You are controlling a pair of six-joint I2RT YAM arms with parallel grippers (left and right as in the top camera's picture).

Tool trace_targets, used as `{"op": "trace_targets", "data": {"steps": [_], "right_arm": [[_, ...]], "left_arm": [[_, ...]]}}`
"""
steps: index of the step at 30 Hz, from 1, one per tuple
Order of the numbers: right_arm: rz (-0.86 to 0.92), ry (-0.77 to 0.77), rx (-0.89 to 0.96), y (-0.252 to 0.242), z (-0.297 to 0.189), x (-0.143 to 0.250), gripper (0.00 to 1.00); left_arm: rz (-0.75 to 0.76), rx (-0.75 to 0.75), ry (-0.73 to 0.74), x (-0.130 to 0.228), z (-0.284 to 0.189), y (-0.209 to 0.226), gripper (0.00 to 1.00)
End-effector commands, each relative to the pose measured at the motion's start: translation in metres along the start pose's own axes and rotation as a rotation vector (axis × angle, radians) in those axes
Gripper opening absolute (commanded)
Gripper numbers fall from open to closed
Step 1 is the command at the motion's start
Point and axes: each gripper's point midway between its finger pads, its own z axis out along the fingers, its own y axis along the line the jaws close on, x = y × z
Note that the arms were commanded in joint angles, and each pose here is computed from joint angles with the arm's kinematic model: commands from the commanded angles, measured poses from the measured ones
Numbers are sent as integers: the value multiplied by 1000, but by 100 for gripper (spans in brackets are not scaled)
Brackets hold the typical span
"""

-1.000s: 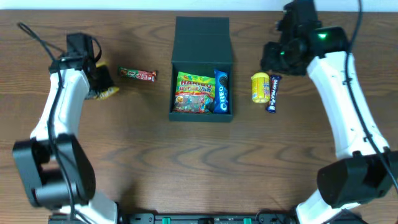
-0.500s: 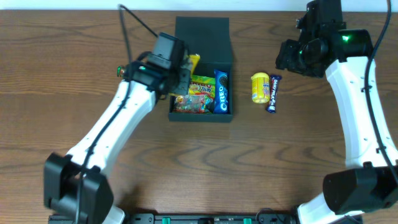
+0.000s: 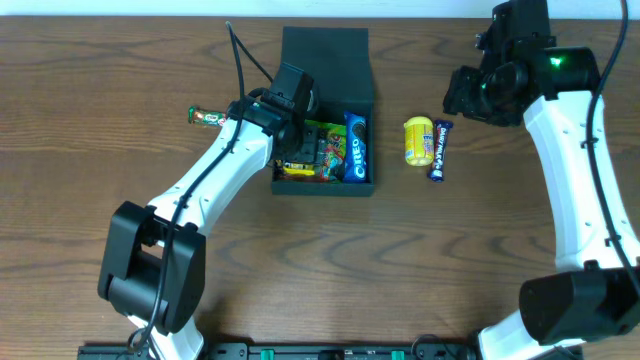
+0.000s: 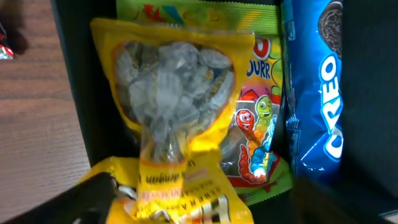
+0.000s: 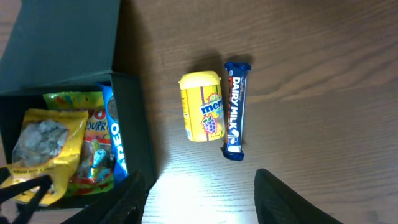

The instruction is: Pack container

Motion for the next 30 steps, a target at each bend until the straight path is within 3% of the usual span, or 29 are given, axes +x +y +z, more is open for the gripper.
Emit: {"op": "trace_targets", "data": {"steps": [1,5,7,8,9,15,18,23,30], "right_arm": [[-24,-20,-7,0,-8,-3,56],[-35,-18,-8,0,-7,-3,52],[-37,-17,-9,1,-7,-2,31],[-47,-12,-23,4,-7,-1,10],[-62,-4,-46,9,-6,1,2],[-273,36,-380,90,0,20,2],[-367,46,-436,131,18,37,1],[-522,155,-488,200,76,93,1],[-569,262,-475,221,140,131,1]], "left_arm": [[-16,25,-35,-8,-15,-5,95],[-13,60,-126,-24,-51,-14,96],[-26,50,-192,-34,-76,-10,95],[-57,30,-236,-39,-93,-2,95],[-91,12,-274,-42,-108,7,95],[-365,-27,-482,-50,-197,83,95],[-472,-62,-556,-44,-229,123,95],[-544,24,-479,-21,-234,138,95],[-550,5,-408,-4,-226,138,95]]}}
